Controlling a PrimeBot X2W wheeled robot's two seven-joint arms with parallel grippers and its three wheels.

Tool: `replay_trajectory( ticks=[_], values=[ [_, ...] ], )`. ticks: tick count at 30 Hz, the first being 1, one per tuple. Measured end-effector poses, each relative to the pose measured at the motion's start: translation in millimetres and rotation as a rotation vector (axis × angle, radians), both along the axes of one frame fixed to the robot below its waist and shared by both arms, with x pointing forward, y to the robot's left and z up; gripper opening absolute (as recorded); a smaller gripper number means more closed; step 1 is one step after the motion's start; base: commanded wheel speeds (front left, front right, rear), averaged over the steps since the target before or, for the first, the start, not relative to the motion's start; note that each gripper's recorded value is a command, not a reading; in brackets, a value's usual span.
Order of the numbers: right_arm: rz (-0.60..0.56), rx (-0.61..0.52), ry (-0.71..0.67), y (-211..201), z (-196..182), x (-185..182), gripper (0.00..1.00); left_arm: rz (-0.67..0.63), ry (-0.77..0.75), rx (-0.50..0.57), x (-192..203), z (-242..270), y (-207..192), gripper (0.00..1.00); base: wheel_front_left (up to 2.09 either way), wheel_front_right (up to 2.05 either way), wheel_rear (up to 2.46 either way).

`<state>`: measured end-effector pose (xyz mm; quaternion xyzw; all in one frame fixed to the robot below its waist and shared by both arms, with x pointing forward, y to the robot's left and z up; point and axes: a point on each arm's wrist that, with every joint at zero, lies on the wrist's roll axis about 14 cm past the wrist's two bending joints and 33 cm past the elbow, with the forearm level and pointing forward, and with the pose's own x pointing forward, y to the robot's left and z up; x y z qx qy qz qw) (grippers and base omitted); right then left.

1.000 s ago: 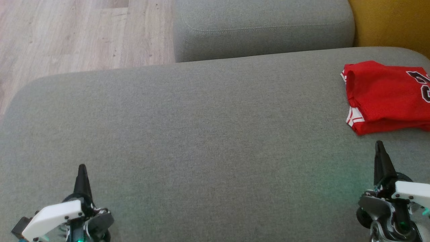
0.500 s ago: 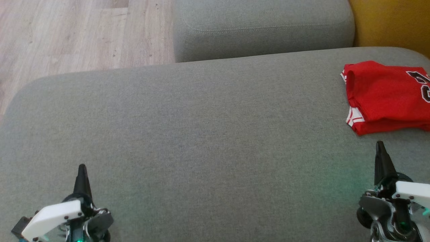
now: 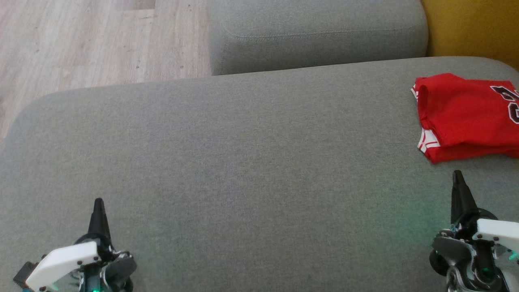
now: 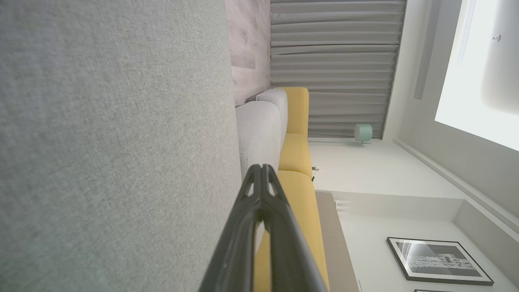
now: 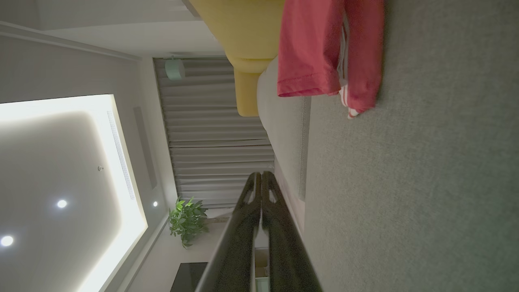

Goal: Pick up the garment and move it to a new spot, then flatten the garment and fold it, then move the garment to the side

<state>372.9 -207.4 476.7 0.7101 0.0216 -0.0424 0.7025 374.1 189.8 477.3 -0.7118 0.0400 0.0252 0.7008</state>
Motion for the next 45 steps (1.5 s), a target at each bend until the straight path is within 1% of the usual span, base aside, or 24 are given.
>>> replay_trajectory(
  ticks=[45],
  values=[
    [-0.004,0.005,0.0,-0.5,-0.1,-0.2,0.0,-0.003,0.0,0.0,-0.1,-0.1,-0.6,0.0,0.0,0.0,0.0]
  ],
)
